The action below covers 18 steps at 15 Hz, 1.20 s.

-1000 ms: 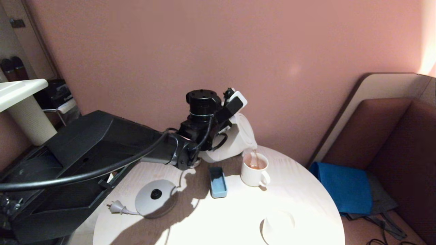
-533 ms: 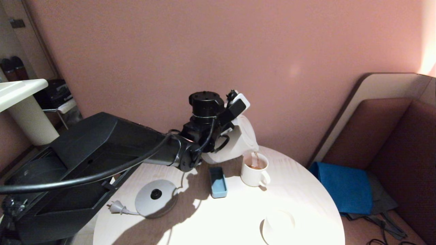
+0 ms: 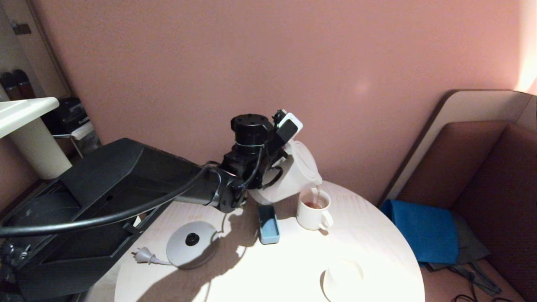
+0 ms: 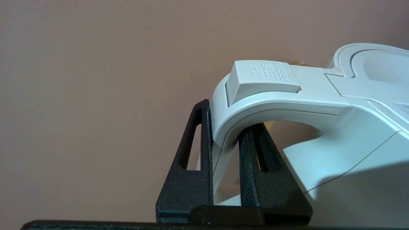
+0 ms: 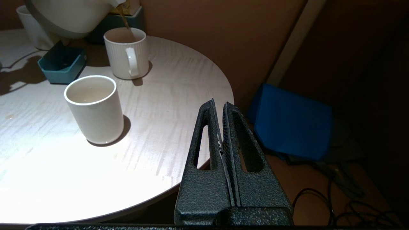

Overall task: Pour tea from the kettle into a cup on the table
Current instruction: Pour water into the cup, then put down the kettle on the table

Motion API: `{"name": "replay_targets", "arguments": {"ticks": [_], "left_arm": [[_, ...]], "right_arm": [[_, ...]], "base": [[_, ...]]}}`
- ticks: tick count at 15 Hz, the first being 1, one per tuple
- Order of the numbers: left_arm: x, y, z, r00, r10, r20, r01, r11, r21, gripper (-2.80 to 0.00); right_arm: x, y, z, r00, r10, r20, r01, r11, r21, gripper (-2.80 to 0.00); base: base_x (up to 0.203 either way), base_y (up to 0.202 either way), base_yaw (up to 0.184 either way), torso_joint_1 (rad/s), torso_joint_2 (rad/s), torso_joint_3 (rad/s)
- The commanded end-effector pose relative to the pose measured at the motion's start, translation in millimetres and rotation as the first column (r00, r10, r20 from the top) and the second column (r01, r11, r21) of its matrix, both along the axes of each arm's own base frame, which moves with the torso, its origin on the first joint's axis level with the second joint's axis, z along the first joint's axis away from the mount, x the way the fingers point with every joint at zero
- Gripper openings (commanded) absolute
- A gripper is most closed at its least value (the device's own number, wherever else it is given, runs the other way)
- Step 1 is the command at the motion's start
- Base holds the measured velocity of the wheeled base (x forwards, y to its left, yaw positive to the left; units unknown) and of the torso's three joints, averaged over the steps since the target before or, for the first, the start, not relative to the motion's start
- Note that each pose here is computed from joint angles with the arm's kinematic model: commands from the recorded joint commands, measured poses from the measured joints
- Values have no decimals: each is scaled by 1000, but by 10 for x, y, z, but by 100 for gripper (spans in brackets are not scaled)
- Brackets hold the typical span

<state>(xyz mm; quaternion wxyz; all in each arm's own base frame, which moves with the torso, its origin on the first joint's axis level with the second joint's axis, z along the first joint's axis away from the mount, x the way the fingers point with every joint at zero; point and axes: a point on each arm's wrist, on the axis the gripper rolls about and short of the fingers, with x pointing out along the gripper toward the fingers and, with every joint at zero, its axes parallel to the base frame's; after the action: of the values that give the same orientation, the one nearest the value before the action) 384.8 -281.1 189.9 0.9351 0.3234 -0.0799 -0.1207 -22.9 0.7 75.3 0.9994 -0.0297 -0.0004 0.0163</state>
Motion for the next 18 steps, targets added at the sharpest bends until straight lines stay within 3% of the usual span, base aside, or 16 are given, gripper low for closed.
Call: {"name": "replay_targets", "arguments": {"ticks": [1,6,8,10,12,15,18], "left_arm": [[13,124,-9,999,23,-24,-23,999,-29,-280],[43,406,-71,992,64,-108,-80,984,-157,-280],[23,462,-39,990,58,-131,-89,965,-246,-280],[9,472,8,988,41,-148,-91,932,-352,-280],[-25,505,110,988,22,-156,-92,885,-457,-280],[-100,709,298,987,62,-148,-131,845,-519,-280],[-272,872,250,976,64,-210,-176,802,-570,-280]], "right_arm": [[1,0,0,1000,1,-1,-1,1000,0,-280],[1,0,0,1000,1,-1,-1,1000,0,-280],[1,0,0,1000,1,-1,-1,1000,0,-280],[1,0,0,1000,1,-1,-1,1000,0,-280],[1,0,0,1000,1,-1,-1,1000,0,-280],[1,0,0,1000,1,-1,-1,1000,0,-280],[1,0,0,1000,1,-1,-1,1000,0,-280]], "base": [[0,0,0,0,0,0],[0,0,0,0,0,0],[0,0,0,0,0,0],[0,0,0,0,0,0],[0,0,0,0,0,0],[0,0,0,0,0,0],[0,0,0,0,0,0]]}}
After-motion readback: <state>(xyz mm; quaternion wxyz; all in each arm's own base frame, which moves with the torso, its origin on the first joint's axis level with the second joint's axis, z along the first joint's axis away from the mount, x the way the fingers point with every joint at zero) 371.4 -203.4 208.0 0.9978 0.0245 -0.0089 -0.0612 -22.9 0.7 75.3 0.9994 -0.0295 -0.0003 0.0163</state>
